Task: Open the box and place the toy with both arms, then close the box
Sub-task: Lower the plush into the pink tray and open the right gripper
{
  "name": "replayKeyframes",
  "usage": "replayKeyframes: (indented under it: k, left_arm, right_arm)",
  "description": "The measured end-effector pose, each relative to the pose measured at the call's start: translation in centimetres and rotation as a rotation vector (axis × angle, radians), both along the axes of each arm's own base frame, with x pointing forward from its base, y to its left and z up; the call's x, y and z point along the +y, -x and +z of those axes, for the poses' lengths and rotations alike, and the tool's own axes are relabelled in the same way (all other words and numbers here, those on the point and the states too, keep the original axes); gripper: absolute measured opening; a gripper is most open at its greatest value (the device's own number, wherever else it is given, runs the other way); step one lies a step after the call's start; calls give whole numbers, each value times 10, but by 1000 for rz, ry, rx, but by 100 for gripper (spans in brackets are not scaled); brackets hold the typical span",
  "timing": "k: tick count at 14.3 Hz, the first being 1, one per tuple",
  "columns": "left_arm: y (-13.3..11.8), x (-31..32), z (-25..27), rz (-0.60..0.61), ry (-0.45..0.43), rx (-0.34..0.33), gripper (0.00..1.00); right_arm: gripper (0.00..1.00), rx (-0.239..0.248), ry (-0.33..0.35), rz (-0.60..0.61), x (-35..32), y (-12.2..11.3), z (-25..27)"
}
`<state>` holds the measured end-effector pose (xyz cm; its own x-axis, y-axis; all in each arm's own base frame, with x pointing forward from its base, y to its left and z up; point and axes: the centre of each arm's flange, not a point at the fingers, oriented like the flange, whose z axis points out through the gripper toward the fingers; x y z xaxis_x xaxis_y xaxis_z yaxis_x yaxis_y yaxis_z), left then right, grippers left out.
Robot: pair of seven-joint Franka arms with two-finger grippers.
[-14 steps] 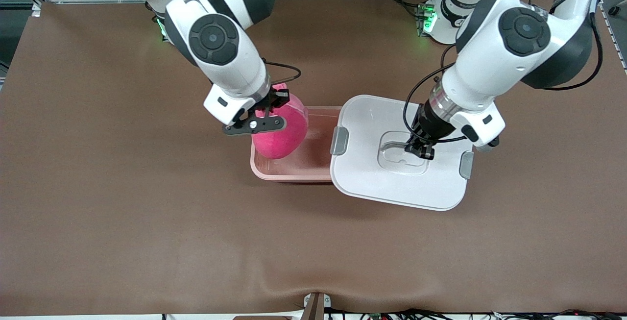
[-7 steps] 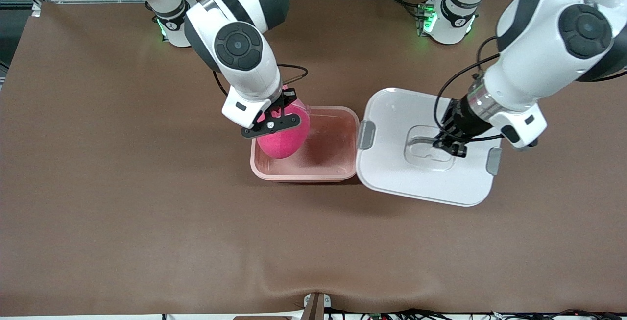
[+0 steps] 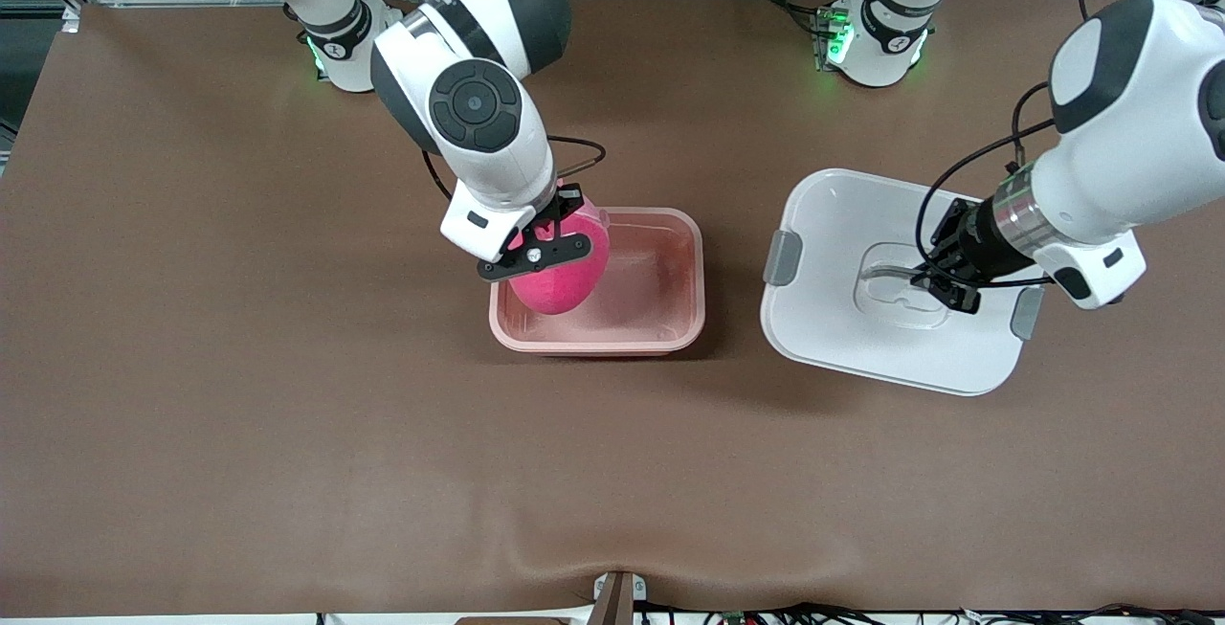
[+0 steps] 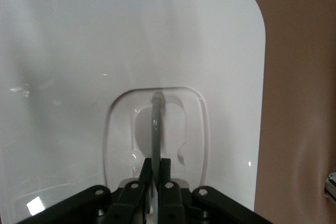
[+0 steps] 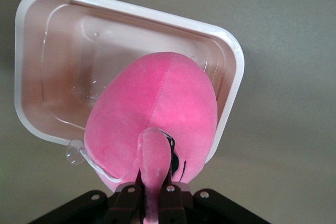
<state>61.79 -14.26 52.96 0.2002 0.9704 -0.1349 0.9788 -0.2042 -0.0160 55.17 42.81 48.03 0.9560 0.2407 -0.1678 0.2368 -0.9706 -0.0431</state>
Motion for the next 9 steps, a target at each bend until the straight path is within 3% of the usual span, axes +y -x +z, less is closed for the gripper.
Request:
replayKeyframes:
  k: [9]
  left_arm:
    - [-18,11,-39,-16,30,30,7]
  right_arm:
    - [11,-3,3,-1,1,-7,-10]
